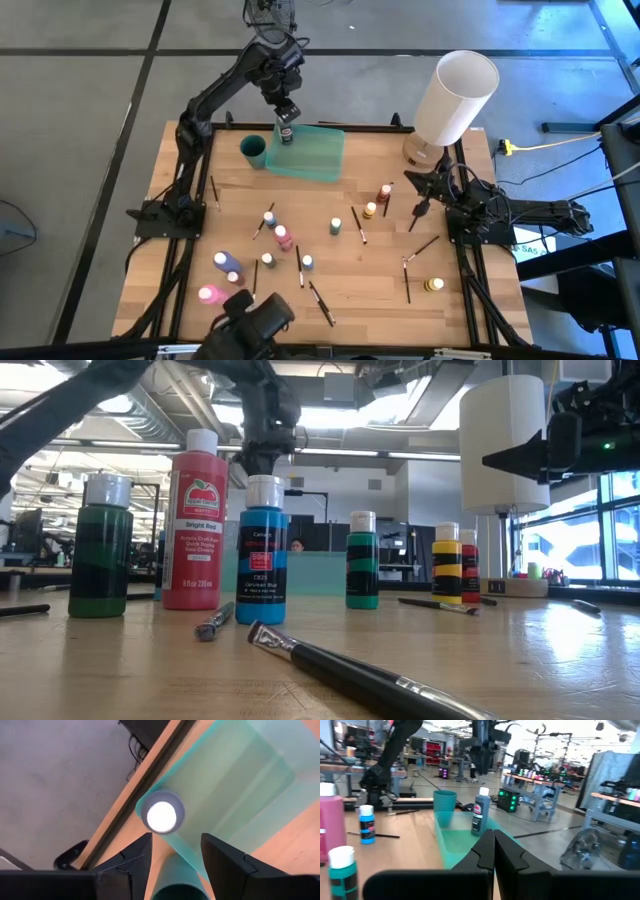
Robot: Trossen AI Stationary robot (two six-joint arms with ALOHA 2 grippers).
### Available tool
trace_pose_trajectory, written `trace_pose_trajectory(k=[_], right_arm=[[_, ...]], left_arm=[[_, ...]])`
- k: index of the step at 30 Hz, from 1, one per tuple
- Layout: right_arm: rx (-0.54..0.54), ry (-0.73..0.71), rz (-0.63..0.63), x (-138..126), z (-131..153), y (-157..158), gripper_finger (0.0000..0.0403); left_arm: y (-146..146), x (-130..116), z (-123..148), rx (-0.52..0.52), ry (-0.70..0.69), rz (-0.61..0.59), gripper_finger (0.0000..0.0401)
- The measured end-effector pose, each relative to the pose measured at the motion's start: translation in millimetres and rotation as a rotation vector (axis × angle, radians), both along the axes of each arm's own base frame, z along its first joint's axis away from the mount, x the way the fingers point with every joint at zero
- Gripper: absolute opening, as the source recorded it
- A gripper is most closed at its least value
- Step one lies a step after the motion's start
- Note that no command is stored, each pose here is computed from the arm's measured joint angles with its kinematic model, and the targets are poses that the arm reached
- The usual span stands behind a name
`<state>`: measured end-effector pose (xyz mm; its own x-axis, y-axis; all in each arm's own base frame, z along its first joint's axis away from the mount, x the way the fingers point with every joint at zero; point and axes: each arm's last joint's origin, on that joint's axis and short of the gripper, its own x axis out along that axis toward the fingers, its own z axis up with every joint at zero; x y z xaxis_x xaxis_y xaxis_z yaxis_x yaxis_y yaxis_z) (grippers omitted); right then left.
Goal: Pick & Place Paint Supplies
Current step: Put the silver paintbrush into the green cup
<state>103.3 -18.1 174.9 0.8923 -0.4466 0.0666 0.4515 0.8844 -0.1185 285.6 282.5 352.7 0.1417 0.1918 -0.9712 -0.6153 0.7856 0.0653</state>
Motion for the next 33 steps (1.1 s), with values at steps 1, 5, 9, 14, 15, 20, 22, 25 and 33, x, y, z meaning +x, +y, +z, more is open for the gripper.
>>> trace_pose_trajectory(k=[1,5,9,14,15,20,22,25,33], right_arm=[[0.000,0.001,0.011,0,0,0,0.0003],[-0.003,0.001,0.060,1,0,2,0.0003],[-0.010,-0.018,0.133,1,2,4,0.0003],[-0.019,-0.039,0.267,2,4,7,0.0010],[-0.016,-0.039,0.270,2,4,7,0.0016],[0.026,-0.053,0.294,2,4,8,0.0063],[0.041,-0.057,0.302,2,4,8,0.0087],[0.090,-0.073,0.306,2,4,8,0.0131],[0.295,-0.110,0.347,1,21,9,0.0243]], left_arm=[[-6,0,6,0.015,-0.009,0.005,0.0164],[-33,-5,36,0.067,-0.073,-0.016,0.0164],[-68,-8,65,0.085,-0.172,-0.036,0.0166],[-120,-20,102,0.078,-0.320,-0.083,0.0162],[-131,-23,108,0.077,-0.344,-0.101,0.0160],[-178,-44,137,0.086,-0.458,-0.165,0.0160],[-194,-54,146,0.086,-0.498,-0.187,0.0161],[-217,-71,158,0.084,-0.558,-0.236,0.0160],[-262,-103,176,0.132,-0.641,-0.349,0.0157]])
